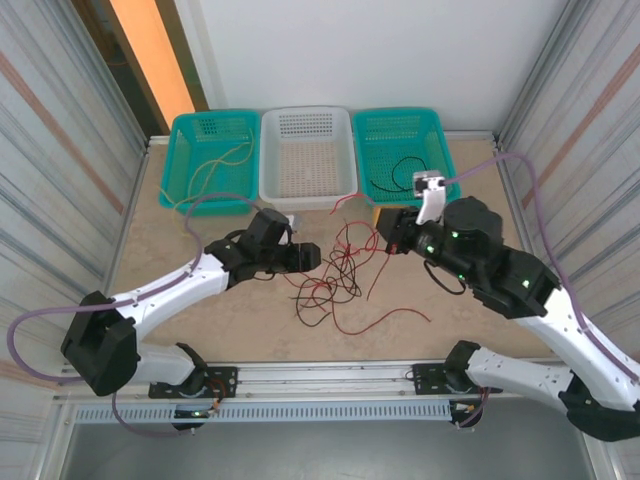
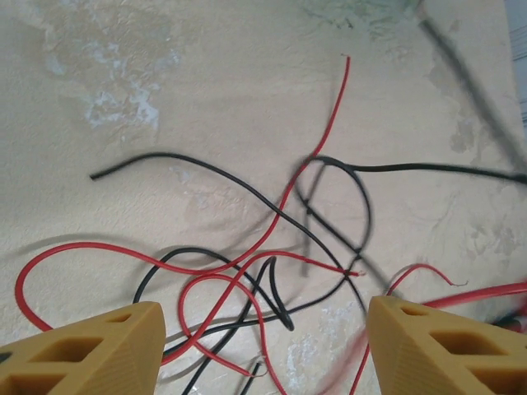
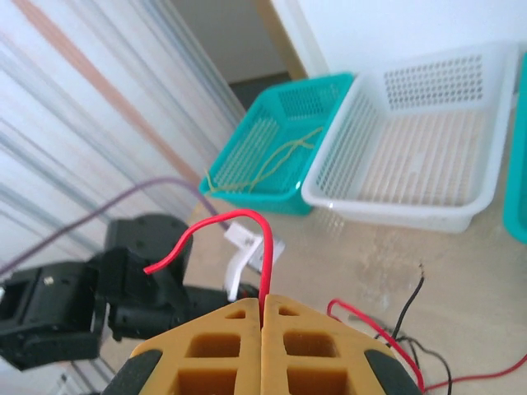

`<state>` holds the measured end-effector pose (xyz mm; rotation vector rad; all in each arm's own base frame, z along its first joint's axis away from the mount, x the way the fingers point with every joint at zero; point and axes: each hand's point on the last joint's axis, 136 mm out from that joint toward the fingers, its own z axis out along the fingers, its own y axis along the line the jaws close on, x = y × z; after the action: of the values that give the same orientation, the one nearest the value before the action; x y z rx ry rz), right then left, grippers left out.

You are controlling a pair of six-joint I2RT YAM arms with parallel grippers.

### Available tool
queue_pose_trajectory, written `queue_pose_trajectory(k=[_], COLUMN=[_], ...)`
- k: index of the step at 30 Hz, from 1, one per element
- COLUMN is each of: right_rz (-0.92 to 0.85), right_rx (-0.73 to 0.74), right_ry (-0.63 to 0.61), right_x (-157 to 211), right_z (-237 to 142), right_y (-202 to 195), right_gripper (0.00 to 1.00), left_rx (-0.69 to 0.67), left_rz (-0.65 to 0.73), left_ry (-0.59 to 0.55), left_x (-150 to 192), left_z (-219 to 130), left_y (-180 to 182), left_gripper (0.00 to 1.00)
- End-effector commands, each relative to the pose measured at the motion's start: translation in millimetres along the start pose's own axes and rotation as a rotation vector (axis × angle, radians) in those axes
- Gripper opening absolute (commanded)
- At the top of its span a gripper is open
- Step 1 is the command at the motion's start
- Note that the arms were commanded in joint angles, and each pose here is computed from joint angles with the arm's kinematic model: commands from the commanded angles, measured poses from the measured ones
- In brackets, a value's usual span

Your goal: Untangle the cables

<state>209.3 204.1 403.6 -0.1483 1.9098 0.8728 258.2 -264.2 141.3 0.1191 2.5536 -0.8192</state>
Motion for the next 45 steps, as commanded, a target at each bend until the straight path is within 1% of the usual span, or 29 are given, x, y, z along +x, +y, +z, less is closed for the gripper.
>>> queue_pose_trajectory(k=[1, 4, 7, 10, 12, 15, 17, 21, 25, 29, 32, 37, 39, 41, 45], right_rz=[0.005, 0.018, 0.018, 0.019, 0.019, 0.017, 0.012, 0.002, 0.001, -0.001, -0.002, -0.002, -0.002, -0.001, 0.0], right_rx=[-0.019, -0.016, -0.015, -0.03, -0.044, -0.06, -0.087, -0.13, -0.165, -0.213, -0.249, -0.272, -0.273, -0.277, -0.277], right_ry=[-0.058, -0.049, -0.034, -0.021, -0.016, -0.004, 0.012, 0.035, 0.046, 0.065, 0.084, 0.093, 0.091, 0.089, 0.084], right_x=[-18.8, -18.3, -13.7, -10.2, -8.8, -6.2, -4.0, -1.2, 0.6, 3.8, 6.5, 7.7, 7.4, 7.2, 6.9], right_z=[-8.6, -5.3, -1.1, 3.4, 5.6, 9.0, 10.7, 12.3, 11.6, 12.5, 13.4, 14.0, 13.7, 12.8, 12.0], right_y=[1.4, -1.5, -2.8, -0.5, 1.9, 4.5, 9.9, 18.1, 24.1, 32.5, 39.0, 43.3, 43.4, 44.0, 43.2], right_gripper=[0.0, 0.0, 0.0, 0.0, 0.0, 0.0, 0.0, 0.0, 0.0, 0.0, 0.0, 0.0, 0.0, 0.0, 0.0], left_rx=[-0.031, 0.016, 0.041, 0.127, 0.177, 0.237, 0.251, 0.274, 0.365, 0.416, 0.446, 0.471, 0.507, 0.528, 0.501], left_rz=[-0.036, -0.012, 0.056, 0.13, 0.172, 0.277, 0.348, 0.455, 0.541, 0.59, 0.649, 0.677, 0.694, 0.705, 0.703], left_ry=[0.015, -0.016, -0.095, -0.168, -0.198, -0.249, -0.293, -0.305, -0.265, -0.245, -0.253, -0.266, -0.253, -0.235, -0.21], left_x=[3.7, -5.0, -22.8, -36.6, -42.4, -52.4, -60.0, -67.4, -64.9, -61.7, -57.8, -60.8, -56.8, -53.3, -51.9], left_z=[2.2, -8.2, -35.4, -64.2, -79.2, -101.7, -112.1, -112.6, -106.3, -100.2, -98.3, -93.5, -92.1, -89.1, -78.0], left_y=[14.4, 3.6, -11.2, -35.6, -49.9, -70.9, -79.7, -92.6, -112.9, -122.4, -130.4, -136.3, -140.7, -142.6, -136.1], left_gripper=[0.62, 0.61, 0.65, 0.69, 0.71, 0.72, 0.72, 0.68, 0.65, 0.65, 0.65, 0.63, 0.6, 0.52, 0.26])
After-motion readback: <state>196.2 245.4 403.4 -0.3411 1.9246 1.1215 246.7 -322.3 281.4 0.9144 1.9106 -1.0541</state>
